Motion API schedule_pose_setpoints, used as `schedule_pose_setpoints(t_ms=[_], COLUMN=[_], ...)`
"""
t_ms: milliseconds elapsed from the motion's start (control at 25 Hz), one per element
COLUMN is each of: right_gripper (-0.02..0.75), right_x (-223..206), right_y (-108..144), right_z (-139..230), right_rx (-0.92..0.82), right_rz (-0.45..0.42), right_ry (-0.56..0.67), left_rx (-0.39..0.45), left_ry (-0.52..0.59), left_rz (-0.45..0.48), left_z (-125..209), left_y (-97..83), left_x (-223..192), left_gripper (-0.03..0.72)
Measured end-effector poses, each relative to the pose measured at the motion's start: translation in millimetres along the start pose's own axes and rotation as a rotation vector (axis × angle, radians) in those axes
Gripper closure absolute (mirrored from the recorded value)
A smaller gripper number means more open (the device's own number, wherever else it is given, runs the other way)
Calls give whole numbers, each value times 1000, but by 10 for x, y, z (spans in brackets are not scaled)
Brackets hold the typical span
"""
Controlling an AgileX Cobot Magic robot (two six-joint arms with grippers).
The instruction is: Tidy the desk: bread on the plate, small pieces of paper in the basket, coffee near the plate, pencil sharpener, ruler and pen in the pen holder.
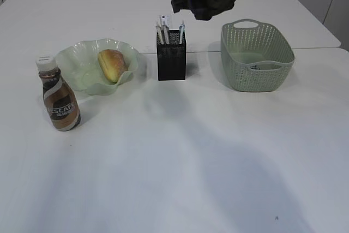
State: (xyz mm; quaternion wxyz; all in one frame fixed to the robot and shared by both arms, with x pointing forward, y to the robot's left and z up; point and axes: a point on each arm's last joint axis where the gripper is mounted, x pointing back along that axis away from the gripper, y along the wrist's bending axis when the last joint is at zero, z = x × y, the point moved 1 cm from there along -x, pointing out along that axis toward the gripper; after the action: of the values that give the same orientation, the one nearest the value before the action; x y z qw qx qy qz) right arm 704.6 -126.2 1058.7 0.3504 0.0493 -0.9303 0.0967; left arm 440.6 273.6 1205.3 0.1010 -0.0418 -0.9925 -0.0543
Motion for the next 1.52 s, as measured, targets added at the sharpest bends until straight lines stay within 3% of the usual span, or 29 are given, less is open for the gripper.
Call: schedule_pose_setpoints(t_ms=[120,200,320,360,480,640,720,760,920,960,1000,1040,1080,1320,1360,1400,1520], right_gripper=[469,471,472,472,473,474,475,475,476,476,476,476,476,477,477,477,477], right_x=[75,239,454,689,899,1846,2186,2578,3424,3424,3882,3882,4216,4514,4484,4484,4323], right_y=[31,100,138,123,92,-175,-279,-399,-667,-667,-832,-832,-968,-1128,-1144,-1144,-1105], right_z=[81,200,213,139,80,-114,-135,-134,-33,-33,100,100,297,858,1225,1225,1692], right_rx=[27,36,62,42,43,34,32,24,3,3,-8,-8,-15,-15,-7,-7,42], right_rz=[-30,-131,-226,-272,-292,-303,-302,-302,-301,-301,-285,-285,-265,-233,-231,-231,-247], right_ry=[102,263,329,313,293,151,97,29,-147,-147,-250,-250,-319,-343,-302,-302,-226], left_rx=[6,10,21,25,45,66,86,99,157,160,161,156,148,111,111,108,87], left_ry=[-19,-24,-29,-25,-2,87,100,84,31,30,33,38,46,38,33,31,35], left_rz=[-4,-10,-17,-20,-25,-45,-43,-37,23,43,67,88,116,263,286,308,374], left_z=[-28,-37,-43,-39,-13,30,11,-29,-190,-218,-234,-247,-256,-299,-299,-302,-294], left_y=[19,36,61,69,92,134,146,151,136,125,108,93,71,-54,-75,-94,-144], left_x=[118,205,350,392,544,725,835,905,1187,1252,1300,1349,1390,1566,1589,1598,1627], left_gripper=[246,246,246,246,246,246,246,246,246,246,246,246,246,246,246,246,246])
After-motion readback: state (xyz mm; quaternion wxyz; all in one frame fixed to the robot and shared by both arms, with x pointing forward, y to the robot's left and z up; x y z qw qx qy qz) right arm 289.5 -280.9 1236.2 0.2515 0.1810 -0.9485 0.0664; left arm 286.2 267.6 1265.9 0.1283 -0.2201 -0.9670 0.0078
